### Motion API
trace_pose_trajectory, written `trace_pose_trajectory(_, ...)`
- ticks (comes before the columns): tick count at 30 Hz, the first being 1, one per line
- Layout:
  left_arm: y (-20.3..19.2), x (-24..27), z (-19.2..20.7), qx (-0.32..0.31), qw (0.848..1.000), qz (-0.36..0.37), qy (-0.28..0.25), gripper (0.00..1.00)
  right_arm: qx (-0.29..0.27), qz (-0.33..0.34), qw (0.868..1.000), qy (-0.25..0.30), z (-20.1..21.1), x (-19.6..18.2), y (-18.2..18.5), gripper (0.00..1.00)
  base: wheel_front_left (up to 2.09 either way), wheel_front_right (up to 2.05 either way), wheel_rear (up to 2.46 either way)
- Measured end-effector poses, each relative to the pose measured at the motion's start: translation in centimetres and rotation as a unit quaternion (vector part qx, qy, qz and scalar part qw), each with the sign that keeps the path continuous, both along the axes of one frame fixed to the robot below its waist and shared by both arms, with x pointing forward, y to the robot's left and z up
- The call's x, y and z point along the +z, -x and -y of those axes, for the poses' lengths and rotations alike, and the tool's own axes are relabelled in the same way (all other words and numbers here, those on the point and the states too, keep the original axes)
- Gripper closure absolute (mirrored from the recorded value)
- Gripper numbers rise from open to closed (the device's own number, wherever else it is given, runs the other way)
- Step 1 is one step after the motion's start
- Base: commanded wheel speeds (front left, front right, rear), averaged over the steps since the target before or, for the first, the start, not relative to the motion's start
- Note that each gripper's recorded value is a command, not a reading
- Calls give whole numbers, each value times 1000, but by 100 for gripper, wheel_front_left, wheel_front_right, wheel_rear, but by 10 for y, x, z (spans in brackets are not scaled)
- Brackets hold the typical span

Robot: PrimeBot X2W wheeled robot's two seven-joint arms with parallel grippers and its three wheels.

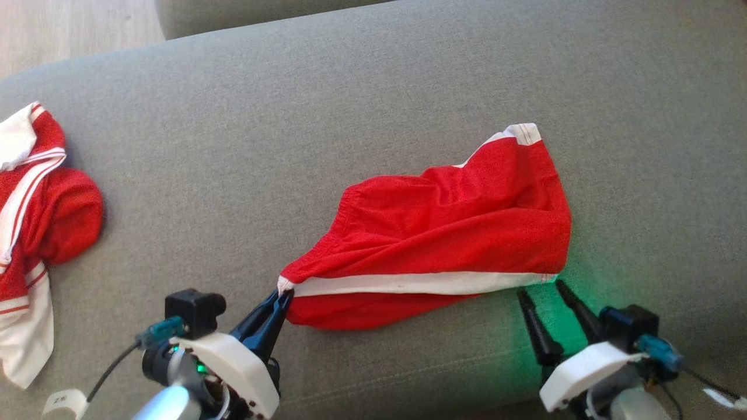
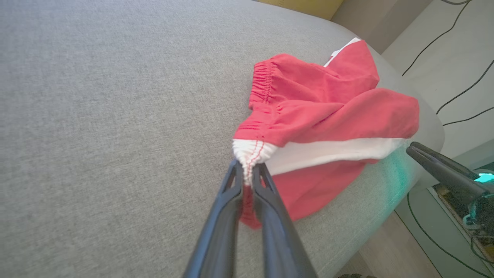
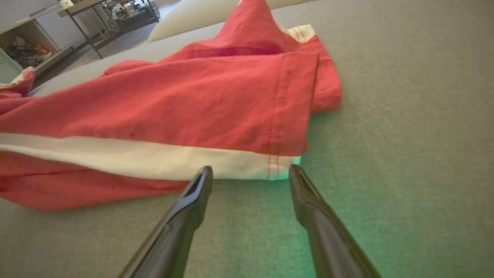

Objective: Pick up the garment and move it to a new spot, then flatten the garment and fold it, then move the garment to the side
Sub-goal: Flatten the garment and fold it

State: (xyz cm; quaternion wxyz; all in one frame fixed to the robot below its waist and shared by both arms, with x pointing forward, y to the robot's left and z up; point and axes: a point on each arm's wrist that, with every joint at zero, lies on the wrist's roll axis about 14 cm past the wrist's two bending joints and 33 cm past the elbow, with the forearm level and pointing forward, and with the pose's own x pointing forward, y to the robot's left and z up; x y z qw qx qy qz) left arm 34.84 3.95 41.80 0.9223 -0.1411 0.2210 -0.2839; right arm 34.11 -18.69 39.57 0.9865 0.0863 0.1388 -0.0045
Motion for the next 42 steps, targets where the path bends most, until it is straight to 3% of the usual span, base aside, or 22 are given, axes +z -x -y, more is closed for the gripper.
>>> trace_pose_trajectory(11,-3,-2,-10,14,1000,-2,-6,100,6,-31,999,29,7,-17,-11,0,0,0,0)
trace_pose_trajectory(12,-3,-3,-11,15,1000,-2,-6,100,10,-39,999,29,5,-21,-10,12,0,0,0)
trace_pose_trajectory(13,-3,-3,-12,17,1000,-2,-7,100,13,-46,998,28,3,-25,-8,49,0,0,0)
trace_pose_trajectory(14,-3,-3,-13,19,1000,-3,-8,100,17,-50,998,27,0,-27,-8,70,0,0,0)
trace_pose_trajectory(15,-3,-4,-13,20,1000,-3,-9,100,20,-50,998,25,-2,-28,-8,100,0,0,0)
trace_pose_trajectory(23,-5,3,-14,22,1000,15,-9,100,23,-15,999,33,-2,-8,-20,100,0,0,0)
trace_pose_trajectory(32,-13,34,-10,22,997,76,6,100,-10,66,995,75,26,45,-20,100,0,0,0)
trace_pose_trajectory(42,-34,108,8,-1,984,171,41,100,-39,170,980,92,44,138,-30,100,0,0,0)
